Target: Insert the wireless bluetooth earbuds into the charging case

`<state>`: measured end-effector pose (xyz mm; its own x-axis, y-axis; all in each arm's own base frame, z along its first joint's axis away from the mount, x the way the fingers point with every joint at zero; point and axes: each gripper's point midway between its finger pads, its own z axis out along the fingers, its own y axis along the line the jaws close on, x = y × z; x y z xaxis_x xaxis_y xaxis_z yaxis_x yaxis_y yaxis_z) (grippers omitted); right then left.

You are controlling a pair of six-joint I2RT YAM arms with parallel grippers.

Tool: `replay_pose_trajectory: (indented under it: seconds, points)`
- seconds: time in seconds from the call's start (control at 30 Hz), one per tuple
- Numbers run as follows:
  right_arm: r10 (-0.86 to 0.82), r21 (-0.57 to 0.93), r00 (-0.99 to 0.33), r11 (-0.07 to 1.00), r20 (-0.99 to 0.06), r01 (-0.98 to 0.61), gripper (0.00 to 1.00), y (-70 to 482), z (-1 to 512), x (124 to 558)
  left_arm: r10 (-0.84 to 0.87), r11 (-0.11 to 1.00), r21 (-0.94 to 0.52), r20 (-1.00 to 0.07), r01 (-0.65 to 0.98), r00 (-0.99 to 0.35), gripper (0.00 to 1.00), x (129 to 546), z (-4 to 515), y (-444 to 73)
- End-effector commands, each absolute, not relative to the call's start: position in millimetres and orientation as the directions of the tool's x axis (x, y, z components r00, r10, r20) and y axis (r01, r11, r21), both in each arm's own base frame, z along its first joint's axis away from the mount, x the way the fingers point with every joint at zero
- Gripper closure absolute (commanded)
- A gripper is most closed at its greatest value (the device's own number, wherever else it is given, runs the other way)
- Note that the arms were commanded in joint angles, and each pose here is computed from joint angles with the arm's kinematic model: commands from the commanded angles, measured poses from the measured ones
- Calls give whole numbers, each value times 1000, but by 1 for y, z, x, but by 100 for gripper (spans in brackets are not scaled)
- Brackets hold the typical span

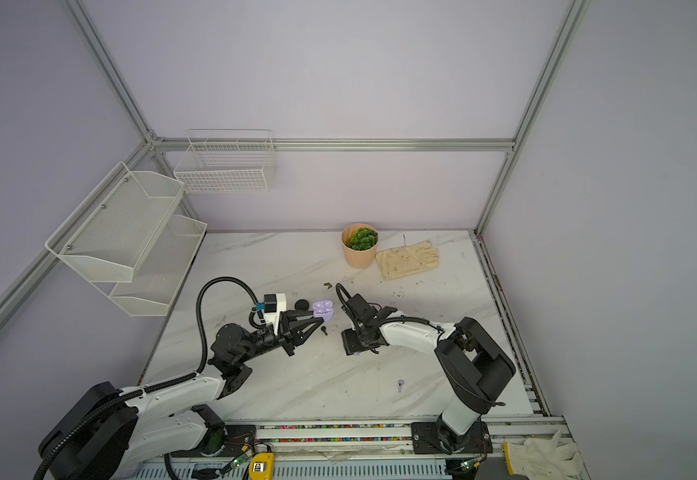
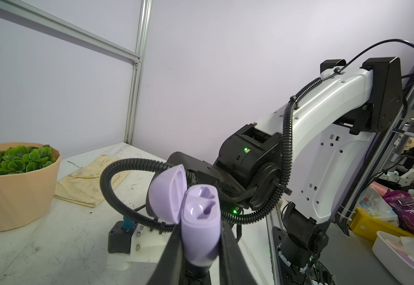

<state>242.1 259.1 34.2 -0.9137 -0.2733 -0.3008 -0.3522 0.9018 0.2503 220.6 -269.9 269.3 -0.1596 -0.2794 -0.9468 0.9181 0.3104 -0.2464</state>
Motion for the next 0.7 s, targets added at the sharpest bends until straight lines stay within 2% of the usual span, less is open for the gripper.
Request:
replay_pose_trajectory:
  seconds: [0.0,0.5,0.67]
  points:
    - [-293,257,-913,894,-284,-367,39,256,30,234,-293,293,-230,-946,928,-142,100,212,269,-267]
    - [-284,250,-931,907,-230,-339,43,247,32,212,-279,302,-235,-949,924,-150,100,214,264,-267]
    - [-286,247,-923,904,-256,-348,45,252,41,215,-279,300,-237,-948,924,-153,100,214,264,-268]
